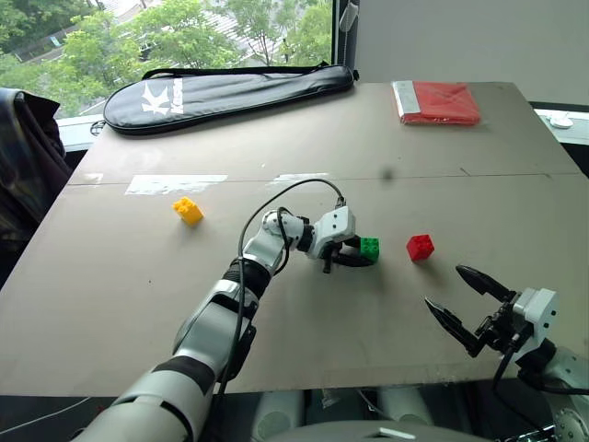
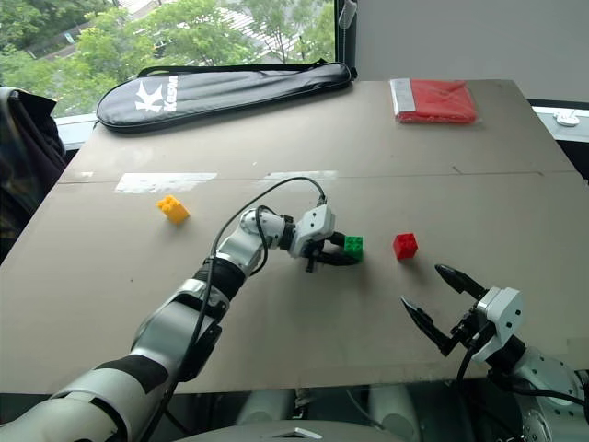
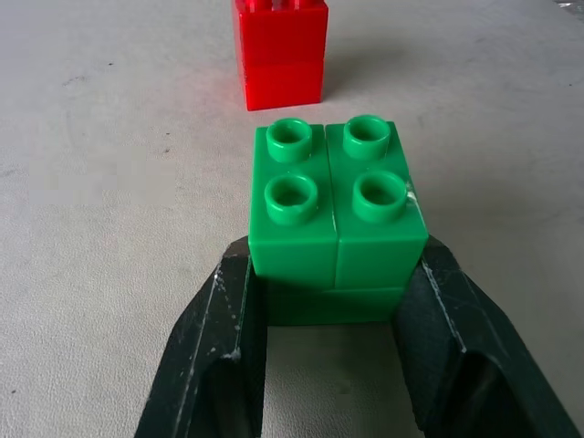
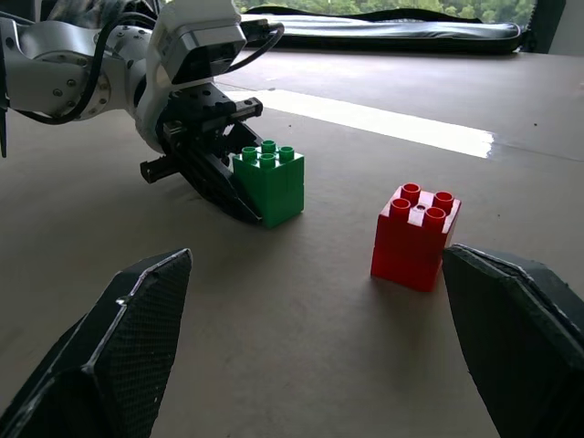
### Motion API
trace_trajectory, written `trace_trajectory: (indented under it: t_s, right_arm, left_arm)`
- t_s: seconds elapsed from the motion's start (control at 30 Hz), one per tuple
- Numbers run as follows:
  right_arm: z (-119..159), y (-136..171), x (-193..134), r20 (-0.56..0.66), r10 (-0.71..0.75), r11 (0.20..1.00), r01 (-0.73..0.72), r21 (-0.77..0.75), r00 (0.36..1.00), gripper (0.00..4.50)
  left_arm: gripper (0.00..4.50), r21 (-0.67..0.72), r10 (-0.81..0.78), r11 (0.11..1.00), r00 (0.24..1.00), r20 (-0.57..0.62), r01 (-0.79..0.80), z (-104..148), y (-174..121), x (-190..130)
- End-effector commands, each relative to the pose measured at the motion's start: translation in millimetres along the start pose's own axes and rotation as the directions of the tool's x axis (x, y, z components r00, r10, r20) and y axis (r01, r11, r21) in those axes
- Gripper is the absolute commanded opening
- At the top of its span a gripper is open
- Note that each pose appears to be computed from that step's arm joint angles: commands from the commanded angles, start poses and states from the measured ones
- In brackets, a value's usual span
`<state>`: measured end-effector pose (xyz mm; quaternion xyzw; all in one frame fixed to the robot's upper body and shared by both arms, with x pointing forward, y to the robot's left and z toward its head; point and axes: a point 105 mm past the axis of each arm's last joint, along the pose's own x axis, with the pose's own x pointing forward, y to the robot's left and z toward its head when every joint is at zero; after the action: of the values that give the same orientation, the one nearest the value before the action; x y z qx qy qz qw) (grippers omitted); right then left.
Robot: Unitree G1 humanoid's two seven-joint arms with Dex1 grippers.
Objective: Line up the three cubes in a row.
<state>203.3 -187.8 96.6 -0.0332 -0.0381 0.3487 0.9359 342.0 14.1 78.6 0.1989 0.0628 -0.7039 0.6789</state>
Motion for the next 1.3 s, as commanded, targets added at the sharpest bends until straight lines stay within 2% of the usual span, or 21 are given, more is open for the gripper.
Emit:
trace_trajectory:
  t_s: [0.03, 0.2, 0.23, 0.3, 0.4, 0.6, 0.7, 0.83, 1.0, 1.07, 1.17, 1.23, 1.3]
  right_arm:
    - [11, 1, 1, 0.033, 0.009, 0.999, -0.007, -0.04, 0.999, 4.5]
    - [10, 2, 2, 0.03, 0.019, 0.999, -0.018, -0.038, 0.999, 4.5]
    - [10, 2, 3, 0.029, 0.021, 0.999, -0.02, -0.038, 0.999, 4.5]
    - [10, 3, 3, 0.026, 0.028, 0.999, -0.027, -0.038, 0.999, 4.5]
    - [9, 3, 3, 0.025, 0.034, 0.999, -0.033, -0.036, 0.999, 4.5]
    - [11, 3, 5, 0.031, 0.057, 0.998, -0.056, -0.039, 0.998, 4.5]
    - [16, 7, 8, 0.055, 0.094, 0.995, -0.092, -0.027, 0.994, 4.5]
    - [29, 18, 17, 0.099, 0.191, 0.981, -0.192, 0.001, 0.976, 4.5]
    - [40, 27, 29, 0.127, 0.283, 0.958, -0.286, 0.01, 0.951, 4.5]
    - [46, 33, 38, 0.144, 0.335, 0.94, -0.34, 0.014, 0.931, 4.5]
    - [50, 36, 46, 0.154, 0.371, 0.927, -0.376, 0.004, 0.916, 4.5]
    - [51, 37, 52, 0.158, 0.395, 0.917, -0.4, -0.001, 0.905, 4.5]
    - [52, 38, 56, 0.163, 0.414, 0.907, -0.42, 0.001, 0.895, 4.5]
  left_arm:
    - [1.29, -0.008, 0.003, 1.0, 1.0, -0.026, -0.003, -5, -1, 6]
    - [1.29, -0.022, -0.01, 1.0, 1.0, -0.024, 0.01, -7, -4, 5]
    - [2.29, -0.023, -0.012, 1.0, 1.0, -0.026, 0.012, -8, -4, 5]
    - [2.98, -0.011, -0.004, 1.0, 0.999, -0.052, 0.004, -12, -4, 3]
    - [4.44, 0.003, 0.034, 0.999, 0.996, -0.081, -0.034, -18, 0, 1]
    - [4.44, 0.013, 0.125, 0.992, 0.992, -0.024, -0.124, -11, 9, -23]
    - [4.44, 0.01, 0.157, 0.988, 0.987, 0.034, -0.157, -4, 2, -45]
    - [4.44, -0.041, 0.218, 0.976, 0.974, 0.066, -0.215, 0, -32, -89]
    - [4.44, -0.153, 0.34, 0.932, 0.939, 0.059, -0.328, 3, -73, -121]
    - [4.44, -0.225, 0.521, 0.84, 0.849, 0.081, -0.494, 4, -78, -140]
    - [4.44, -0.263, 0.773, 0.614, 0.635, 0.011, -0.744, -8, -73, -169]
    - [4.44, -0.236, 0.901, 0.415, 0.433, -0.029, -0.879, -15, -71, -193]
    - [4.44, -0.23, 0.961, 0.254, 0.271, -0.045, -0.939, -19, -71, -213]
